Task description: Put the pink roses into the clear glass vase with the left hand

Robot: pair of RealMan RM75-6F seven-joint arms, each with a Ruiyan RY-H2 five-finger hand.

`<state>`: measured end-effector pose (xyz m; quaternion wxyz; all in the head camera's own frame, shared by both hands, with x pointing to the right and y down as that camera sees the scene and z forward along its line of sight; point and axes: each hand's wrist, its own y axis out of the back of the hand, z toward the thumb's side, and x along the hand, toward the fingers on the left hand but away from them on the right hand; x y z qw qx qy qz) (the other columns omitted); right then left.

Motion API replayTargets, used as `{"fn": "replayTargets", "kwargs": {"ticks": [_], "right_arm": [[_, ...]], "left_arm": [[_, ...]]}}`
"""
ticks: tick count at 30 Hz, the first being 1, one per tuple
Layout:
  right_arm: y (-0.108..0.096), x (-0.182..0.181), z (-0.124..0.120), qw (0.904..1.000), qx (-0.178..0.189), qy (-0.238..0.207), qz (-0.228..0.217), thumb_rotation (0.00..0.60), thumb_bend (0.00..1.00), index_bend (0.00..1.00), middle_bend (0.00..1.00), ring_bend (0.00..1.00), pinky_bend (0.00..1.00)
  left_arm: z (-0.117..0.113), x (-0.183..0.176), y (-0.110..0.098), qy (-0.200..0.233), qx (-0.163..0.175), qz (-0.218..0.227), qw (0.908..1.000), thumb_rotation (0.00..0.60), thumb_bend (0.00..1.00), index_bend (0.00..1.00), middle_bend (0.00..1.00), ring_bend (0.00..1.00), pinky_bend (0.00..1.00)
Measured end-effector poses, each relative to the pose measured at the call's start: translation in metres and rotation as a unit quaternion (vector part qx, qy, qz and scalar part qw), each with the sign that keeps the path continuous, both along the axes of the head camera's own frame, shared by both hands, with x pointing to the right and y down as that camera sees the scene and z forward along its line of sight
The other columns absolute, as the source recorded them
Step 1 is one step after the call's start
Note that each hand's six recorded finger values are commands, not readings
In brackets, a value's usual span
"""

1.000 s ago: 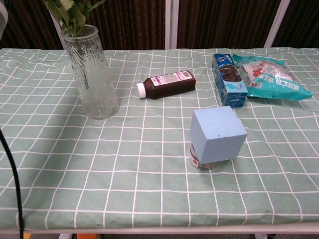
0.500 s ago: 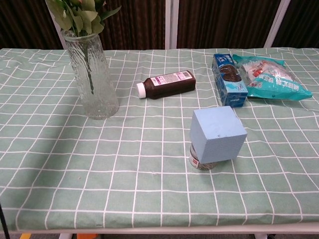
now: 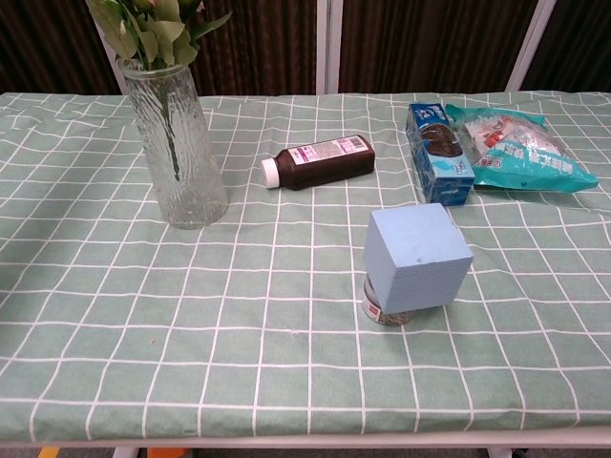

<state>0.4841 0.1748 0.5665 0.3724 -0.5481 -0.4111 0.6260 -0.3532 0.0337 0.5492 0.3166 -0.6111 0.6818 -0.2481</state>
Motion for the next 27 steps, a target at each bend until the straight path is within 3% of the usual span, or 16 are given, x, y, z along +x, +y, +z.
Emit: {"fn": "replayTargets", "kwargs": {"ticks": [4, 6, 9, 13, 16, 19, 23, 26, 27], "right_arm": [[0.001, 0.001, -0.004, 1.0, 0.003, 0.005, 0.001, 0.6, 0.17, 0.0, 0.0, 0.0, 0.0], [0.002, 0.0, -0.006, 1.0, 0.006, 0.006, 0.0, 0.6, 0.17, 0.0, 0.0, 0.0, 0.0], [0.002, -0.003, -0.008, 0.9999, 0.01, 0.005, -0.007, 0.6, 0.17, 0.0, 0.0, 0.0, 0.0], [0.005, -0.012, -0.009, 0.9995, 0.012, 0.0, -0.028, 0.6, 0.17, 0.0, 0.0, 0.0, 0.0], [0.008, -0.021, -0.007, 0.9987, 0.013, -0.006, -0.05, 0.6, 0.17, 0.0, 0.0, 0.0, 0.0], [0.013, -0.03, -0.005, 0.9972, 0.015, -0.007, -0.073, 0.6, 0.17, 0.0, 0.0, 0.0, 0.0], [0.024, -0.036, 0.002, 0.9947, 0.017, 0.005, -0.101, 0.6, 0.17, 0.0, 0.0, 0.0, 0.0], [0.033, -0.038, 0.006, 0.9932, 0.02, 0.012, -0.114, 0.6, 0.17, 0.0, 0.0, 0.0, 0.0], [0.036, -0.038, 0.006, 0.9927, 0.022, 0.016, -0.117, 0.6, 0.17, 0.0, 0.0, 0.0, 0.0]], "left_arm": [[-0.009, -0.051, 0.02, -0.084, -0.016, -0.007, 0.9963, 0.6, 0.09, 0.01, 0.07, 0.06, 0.19], [-0.01, -0.074, 0.036, -0.119, -0.037, -0.01, 0.9922, 0.6, 0.1, 0.06, 0.11, 0.06, 0.17], [-0.009, -0.1, 0.062, -0.161, -0.075, -0.016, 0.984, 0.6, 0.13, 0.18, 0.15, 0.08, 0.15], [-0.002, -0.114, 0.088, -0.222, -0.126, -0.003, 0.9668, 0.6, 0.13, 0.21, 0.15, 0.11, 0.16], [0.004, -0.121, 0.106, -0.287, -0.163, 0.017, 0.9438, 0.6, 0.13, 0.21, 0.15, 0.11, 0.17], [0.01, -0.127, 0.129, -0.36, -0.202, 0.043, 0.9098, 0.6, 0.11, 0.19, 0.13, 0.1, 0.14], [0.018, -0.137, 0.17, -0.449, -0.255, 0.079, 0.8529, 0.6, 0.09, 0.18, 0.11, 0.07, 0.12], [0.022, -0.145, 0.2, -0.48, -0.294, 0.095, 0.8209, 0.6, 0.09, 0.16, 0.09, 0.05, 0.11], [0.022, -0.146, 0.205, -0.486, -0.299, 0.098, 0.8153, 0.6, 0.09, 0.15, 0.09, 0.05, 0.11]]}}
